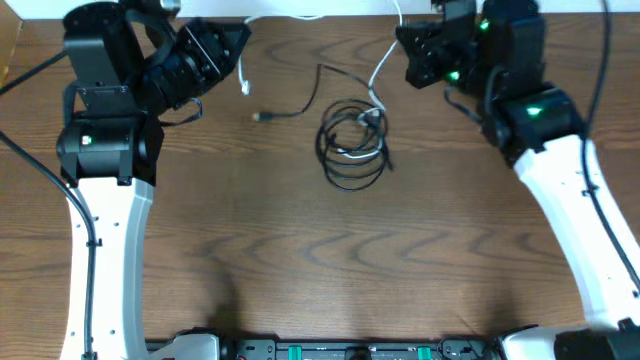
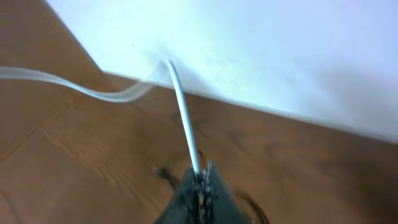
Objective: Untangle cables
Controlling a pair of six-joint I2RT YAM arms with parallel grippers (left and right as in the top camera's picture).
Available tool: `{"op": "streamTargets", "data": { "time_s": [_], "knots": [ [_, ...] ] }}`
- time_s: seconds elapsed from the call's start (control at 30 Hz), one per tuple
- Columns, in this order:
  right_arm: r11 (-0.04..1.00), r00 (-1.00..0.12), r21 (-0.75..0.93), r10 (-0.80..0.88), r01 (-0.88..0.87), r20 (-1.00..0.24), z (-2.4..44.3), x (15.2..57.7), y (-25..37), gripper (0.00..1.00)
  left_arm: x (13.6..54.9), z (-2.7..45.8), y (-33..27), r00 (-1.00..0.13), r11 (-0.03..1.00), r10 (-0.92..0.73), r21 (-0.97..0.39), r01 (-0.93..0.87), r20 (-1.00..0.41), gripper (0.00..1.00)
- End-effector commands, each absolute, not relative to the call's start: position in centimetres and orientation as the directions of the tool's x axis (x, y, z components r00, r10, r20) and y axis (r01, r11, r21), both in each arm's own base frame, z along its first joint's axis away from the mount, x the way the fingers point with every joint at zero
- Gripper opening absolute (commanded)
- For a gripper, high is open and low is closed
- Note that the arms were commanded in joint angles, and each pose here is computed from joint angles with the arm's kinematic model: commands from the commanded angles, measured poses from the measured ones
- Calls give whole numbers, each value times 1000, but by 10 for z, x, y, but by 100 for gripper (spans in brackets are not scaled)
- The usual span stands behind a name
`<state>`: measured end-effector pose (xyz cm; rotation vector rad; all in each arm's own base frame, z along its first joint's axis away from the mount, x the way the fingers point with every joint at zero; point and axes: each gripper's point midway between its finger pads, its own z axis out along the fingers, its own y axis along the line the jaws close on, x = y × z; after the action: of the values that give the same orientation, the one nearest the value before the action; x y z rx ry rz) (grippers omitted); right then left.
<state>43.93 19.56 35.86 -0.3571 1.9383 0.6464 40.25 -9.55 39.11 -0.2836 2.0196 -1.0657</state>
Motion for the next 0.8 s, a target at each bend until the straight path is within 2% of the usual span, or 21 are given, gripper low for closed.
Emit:
{"op": "streamTargets", "data": {
  "time_s": [0.0, 0.03, 0.07, 0.13, 0.23, 0.37, 0.53, 0.77],
  "knots": [
    [780, -376, 242, 10, -576, -927, 395, 428, 200, 1, 406, 388, -78, -567, 762, -425, -617, 197, -706, 8],
    [779, -370, 241, 12, -579, -929, 401, 427, 200, 1, 406, 385, -76, -568, 775, -414, -603, 191, -712, 17],
    [778, -363, 238, 14, -581, -932, 409, 425, 199, 1, 407, 381, -74, -569, 789, -401, -586, 184, -718, 31],
    [777, -342, 230, 20, -586, -940, 428, 420, 197, 1, 407, 372, -70, -582, 808, -386, -566, 161, -716, 63],
    [776, -328, 226, 25, -589, -944, 448, 412, 195, 1, 406, 355, -70, -625, 817, -369, -561, 135, -688, 78],
    [776, -408, 281, 33, -564, -912, 433, 409, 196, 1, 406, 318, -78, -728, 807, -350, -584, 86, -590, 82],
    [785, -518, 328, 11, -525, -856, 397, 417, 199, 1, 397, 287, -119, -827, 751, -173, -615, 240, -534, 82],
    [803, -634, 370, -13, -468, -773, 351, 426, 200, 1, 384, 237, -169, -890, 713, 19, -618, 331, -455, 82]
  ]
}}
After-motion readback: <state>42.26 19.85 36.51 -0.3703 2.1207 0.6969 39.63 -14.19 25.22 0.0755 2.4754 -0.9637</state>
